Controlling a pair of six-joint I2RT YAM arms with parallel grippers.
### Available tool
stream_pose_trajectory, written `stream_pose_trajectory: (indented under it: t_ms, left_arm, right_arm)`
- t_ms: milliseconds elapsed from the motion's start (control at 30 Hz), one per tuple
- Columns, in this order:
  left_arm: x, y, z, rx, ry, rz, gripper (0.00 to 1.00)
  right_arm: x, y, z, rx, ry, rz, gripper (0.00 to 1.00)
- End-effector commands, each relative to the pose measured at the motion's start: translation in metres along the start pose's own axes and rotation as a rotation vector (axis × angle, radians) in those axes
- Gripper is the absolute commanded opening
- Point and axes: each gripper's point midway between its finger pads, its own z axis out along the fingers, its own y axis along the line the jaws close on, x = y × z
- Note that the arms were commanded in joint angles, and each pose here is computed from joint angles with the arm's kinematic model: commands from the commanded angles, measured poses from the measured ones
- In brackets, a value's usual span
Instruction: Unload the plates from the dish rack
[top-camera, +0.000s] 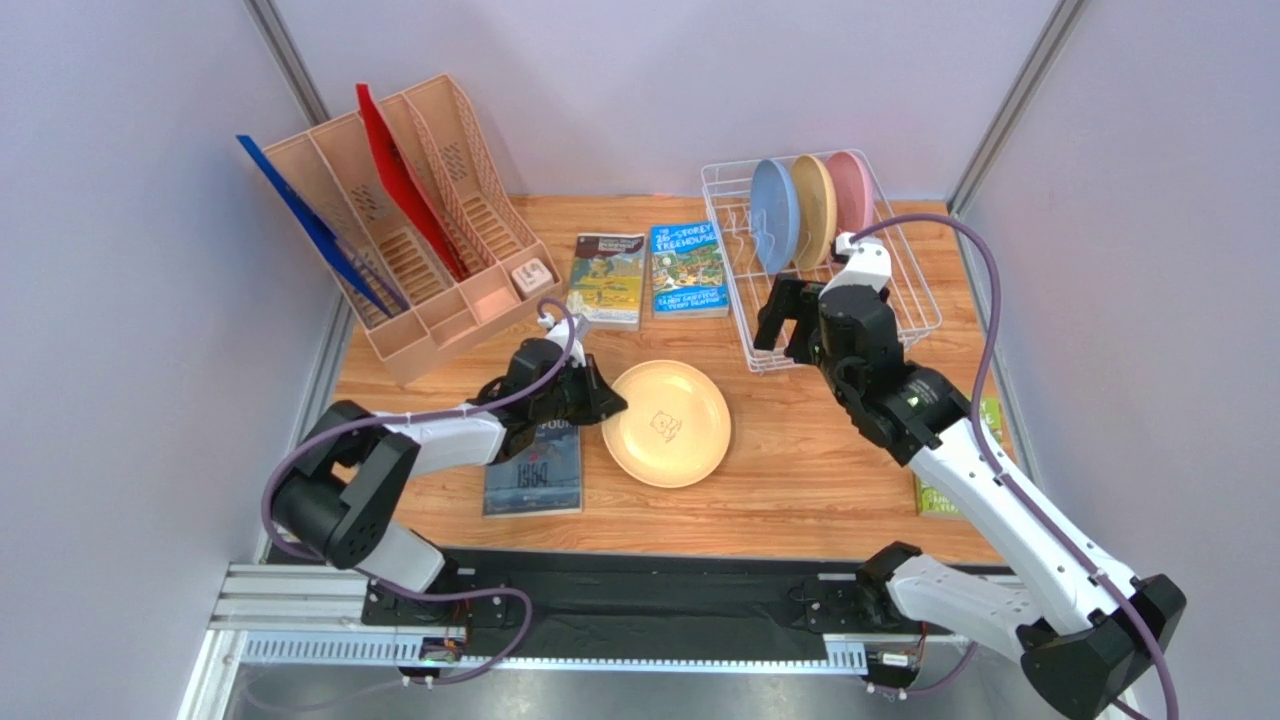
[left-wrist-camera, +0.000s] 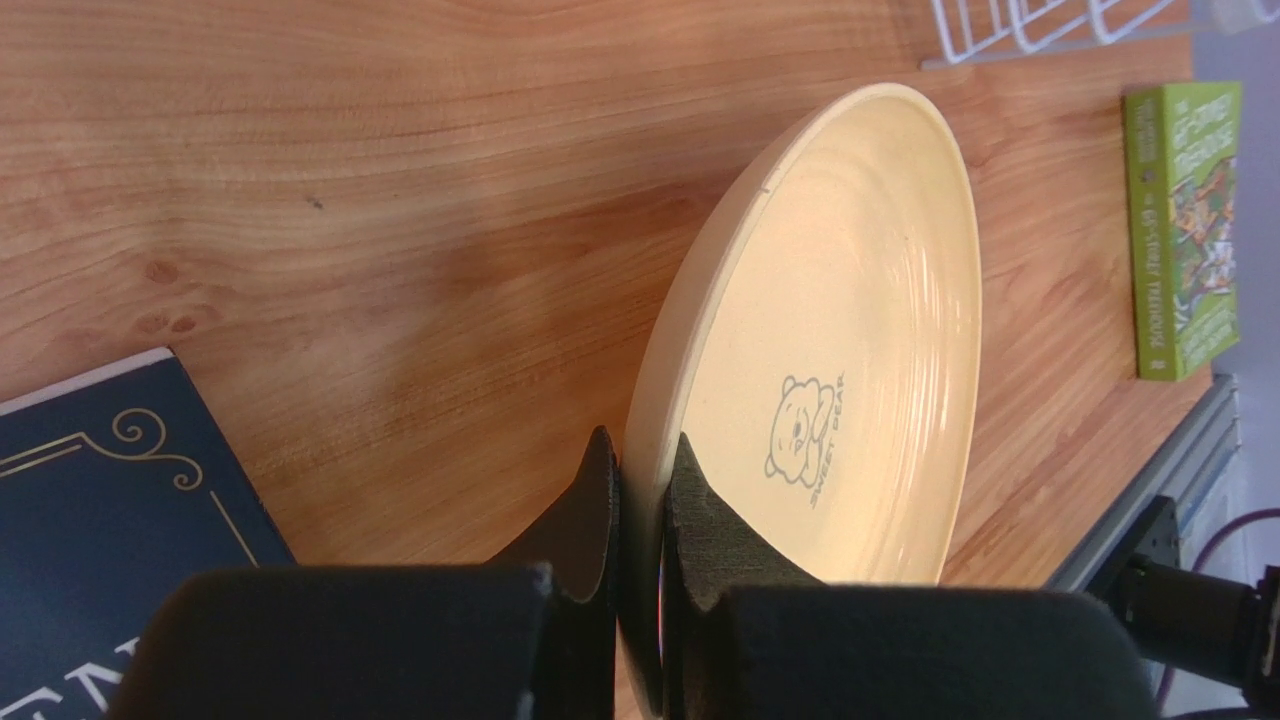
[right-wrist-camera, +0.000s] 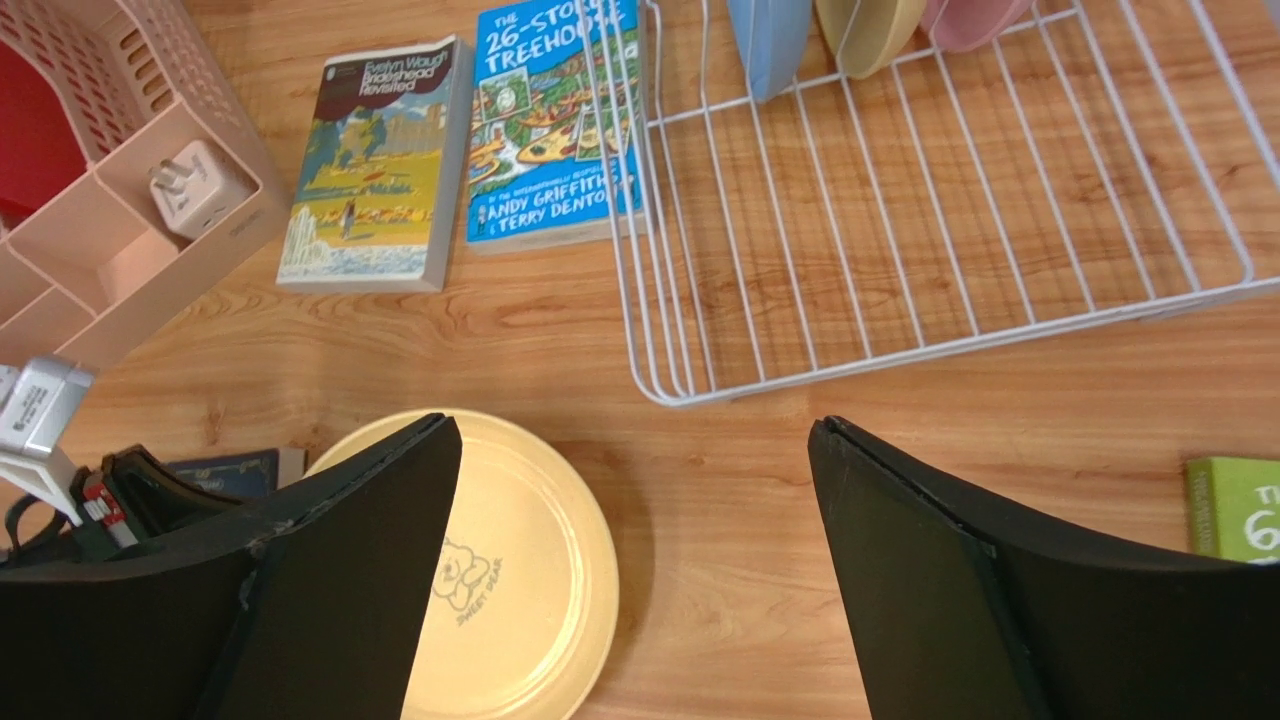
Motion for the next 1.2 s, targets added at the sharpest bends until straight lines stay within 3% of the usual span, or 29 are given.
stream_pose_trajectory:
  t_ms: [0,100,133,167,200,233,300,433,500,567,600,667,700,900,933,967,1167]
  left_arm:
    - [-0.023,-0.016,0.013,0.052,-0.063,0.029,0.00]
    - [-0.017,-0.009,0.017,0.035,-0.045,0.024,0.00]
    - [-0.013,-0.006,0.018,0.026,-0.037,0.021,0.07]
    - [-0.011,-0.004,0.018,0.019,-0.031,0.021,0.17]
    - [-0.009,-0.002,0.018,0.013,-0.028,0.022,0.49]
    - [-0.006,0.005,0.017,-0.013,-0.034,0.020,0.62]
    - [-0.008,0.008,0.013,-0.032,-0.044,0.050,0.80]
    - [-0.017,0.010,0.003,-0.083,-0.061,0.096,0.82]
    - [-0.023,0.009,-0.002,-0.093,-0.079,0.111,0.88]
    - [-0.034,0.004,-0.009,-0.094,-0.116,0.134,0.90]
    - [-0.039,0.001,-0.012,-0.091,-0.130,0.142,0.90]
    - [-0.050,-0.007,-0.022,-0.084,-0.159,0.163,0.90]
    - [-0.054,-0.009,-0.026,-0.090,-0.160,0.181,0.90]
    - [-0.078,-0.031,-0.048,-0.060,-0.220,0.235,0.90]
    - [-0.082,-0.034,-0.052,-0.056,-0.237,0.240,0.90]
    - [-0.084,-0.035,-0.054,-0.056,-0.243,0.246,0.90]
    - [-0.091,-0.038,-0.065,-0.059,-0.270,0.270,0.90]
  right_arm:
    - [-0.025,-0.009,0.011,0.081,-0.044,-0.050,0.93]
    - [-0.029,-0.013,0.030,0.122,-0.030,-0.067,0.93]
    - [-0.037,-0.018,0.035,0.144,-0.039,-0.065,0.93]
    - [-0.038,-0.021,0.041,0.164,-0.036,-0.069,0.93]
    - [-0.041,-0.028,0.047,0.206,-0.039,-0.070,0.93]
    - [-0.037,-0.037,0.062,0.248,-0.017,-0.073,0.93]
    - [-0.049,-0.047,0.079,0.282,-0.041,-0.046,0.93]
    - [-0.060,-0.056,0.127,0.353,-0.028,-0.101,0.92]
    - [-0.086,-0.060,0.142,0.393,-0.064,-0.131,0.93]
    - [-0.079,-0.058,0.171,0.375,-0.008,-0.174,0.89]
    - [-0.100,-0.050,0.175,0.360,-0.049,-0.169,0.87]
    - [-0.091,-0.049,0.202,0.366,-0.007,-0.231,0.82]
    - [-0.110,-0.047,0.205,0.378,-0.040,-0.233,0.81]
    - [-0.101,-0.055,0.252,0.442,0.029,-0.393,0.59]
    - [-0.105,-0.055,0.254,0.451,0.024,-0.402,0.45]
    - [-0.104,-0.060,0.257,0.485,0.026,-0.414,0.39]
    - [-0.091,-0.073,0.270,0.509,0.063,-0.441,0.46]
